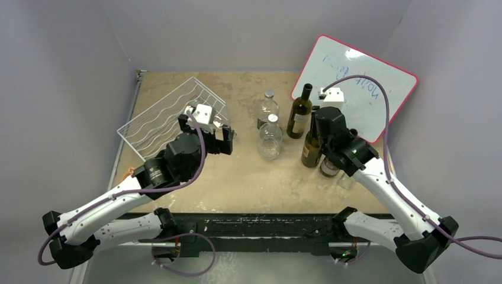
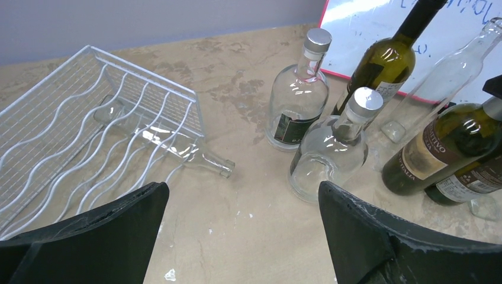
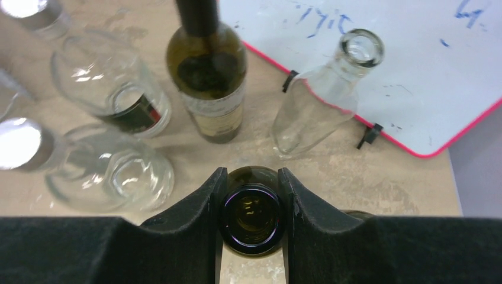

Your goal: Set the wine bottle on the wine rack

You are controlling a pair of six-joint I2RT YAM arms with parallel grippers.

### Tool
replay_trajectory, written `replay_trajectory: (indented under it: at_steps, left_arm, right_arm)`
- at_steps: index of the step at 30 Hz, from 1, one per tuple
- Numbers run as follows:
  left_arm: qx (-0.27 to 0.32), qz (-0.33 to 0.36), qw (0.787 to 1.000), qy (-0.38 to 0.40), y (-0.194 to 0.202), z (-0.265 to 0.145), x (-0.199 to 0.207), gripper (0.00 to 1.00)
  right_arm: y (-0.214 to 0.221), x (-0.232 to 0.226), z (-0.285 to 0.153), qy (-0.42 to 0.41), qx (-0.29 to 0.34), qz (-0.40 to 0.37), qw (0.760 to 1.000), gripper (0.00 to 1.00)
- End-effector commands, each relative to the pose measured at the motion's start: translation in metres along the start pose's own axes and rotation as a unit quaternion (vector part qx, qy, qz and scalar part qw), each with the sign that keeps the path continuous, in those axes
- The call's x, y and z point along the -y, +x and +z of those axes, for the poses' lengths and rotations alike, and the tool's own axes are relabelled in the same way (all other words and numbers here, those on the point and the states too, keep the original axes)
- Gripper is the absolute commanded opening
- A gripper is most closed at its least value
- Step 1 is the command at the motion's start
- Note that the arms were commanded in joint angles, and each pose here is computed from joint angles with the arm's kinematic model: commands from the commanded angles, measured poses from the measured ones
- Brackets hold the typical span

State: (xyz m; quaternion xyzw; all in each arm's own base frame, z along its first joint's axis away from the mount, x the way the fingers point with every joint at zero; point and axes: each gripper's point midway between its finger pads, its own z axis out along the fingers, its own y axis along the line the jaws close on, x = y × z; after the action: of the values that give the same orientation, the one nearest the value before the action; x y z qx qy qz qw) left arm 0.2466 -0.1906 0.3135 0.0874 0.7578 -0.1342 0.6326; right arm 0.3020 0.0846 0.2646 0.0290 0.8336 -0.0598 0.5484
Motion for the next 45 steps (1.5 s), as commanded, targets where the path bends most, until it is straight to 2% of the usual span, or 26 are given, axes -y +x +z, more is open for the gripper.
replay_trajectory:
  at_steps: [1, 6, 11, 18, 27, 32, 39, 45]
  left_arm:
    - [0.025, -0.035, 0.999, -0.003, -0.010, 0.006, 0.005, 1.00]
    - [0.035, -0.025, 0.999, 0.028, 0.002, 0.011, 0.016, 1.00]
    - [0.030, -0.020, 0.995, 0.098, 0.022, 0.015, 0.041, 1.00]
    - [0.008, -0.027, 0.973, 0.230, 0.064, 0.015, 0.091, 1.00]
    - [-0.006, -0.040, 0.944, 0.326, 0.109, 0.021, 0.133, 0.97]
    - [0.001, -0.018, 0.941, 0.337, 0.127, 0.025, 0.135, 0.92]
    - [0.007, 0.002, 0.929, 0.369, 0.150, 0.020, 0.139, 0.92]
    - [0.021, -0.006, 0.946, 0.322, 0.147, 0.031, 0.125, 0.91]
  right_arm:
    - [-0.057, -0.020, -0.032, -0.106, 0.067, 0.005, 0.992, 0.00]
    - [-0.059, -0.050, -0.051, -0.208, 0.055, -0.008, 0.977, 0.00]
    - [-0.052, -0.075, -0.061, -0.281, 0.039, -0.020, 0.959, 0.00]
    - [-0.056, -0.108, -0.079, -0.378, 0.041, -0.021, 0.925, 0.00]
    - [-0.061, -0.140, -0.098, -0.469, 0.035, -0.013, 0.882, 0.00]
    - [-0.067, -0.155, -0.098, -0.493, 0.029, 0.007, 0.869, 0.00]
    - [-0.072, -0.170, -0.117, -0.551, 0.025, 0.018, 0.834, 0.00]
    - [-0.072, -0.175, -0.131, -0.585, 0.026, 0.009, 0.810, 0.00]
